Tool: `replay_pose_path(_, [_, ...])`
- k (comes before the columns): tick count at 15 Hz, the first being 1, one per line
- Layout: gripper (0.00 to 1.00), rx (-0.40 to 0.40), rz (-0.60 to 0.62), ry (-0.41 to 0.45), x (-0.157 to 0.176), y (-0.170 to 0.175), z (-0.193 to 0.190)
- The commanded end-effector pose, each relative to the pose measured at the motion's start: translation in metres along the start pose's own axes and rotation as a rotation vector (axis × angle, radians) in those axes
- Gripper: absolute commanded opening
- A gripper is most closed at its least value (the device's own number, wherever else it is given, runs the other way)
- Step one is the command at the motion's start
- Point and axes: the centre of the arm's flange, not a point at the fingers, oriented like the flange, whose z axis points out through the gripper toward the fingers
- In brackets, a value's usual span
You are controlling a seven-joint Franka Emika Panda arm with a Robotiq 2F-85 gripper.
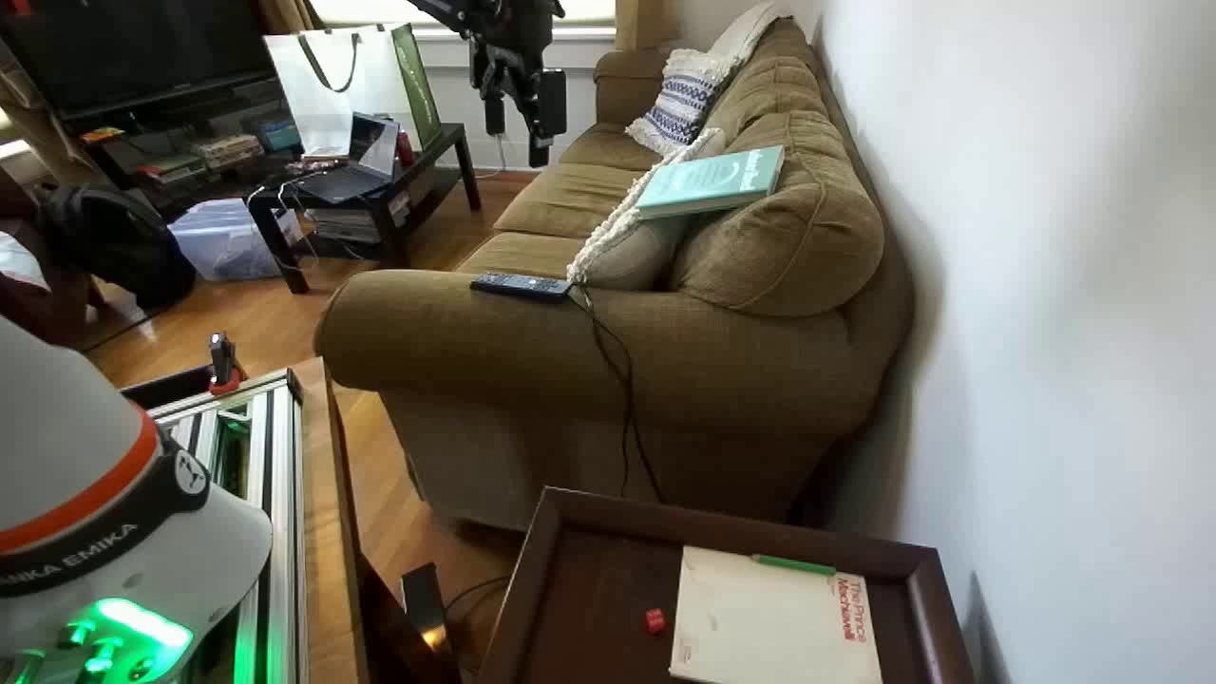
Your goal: Move the orange dice to the right
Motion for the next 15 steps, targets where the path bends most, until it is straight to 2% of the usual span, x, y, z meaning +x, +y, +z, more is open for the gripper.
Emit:
replay_pose_path(1, [1.00,0.000,0.000,0.000,0.000,0.000,0.000])
replay_pose_path(11, [1.00,0.000,0.000,0.000,0.000,0.000,0.000])
replay_pose_path(15, [1.00,-0.188,0.090,0.052,0.010,0.058,0.011])
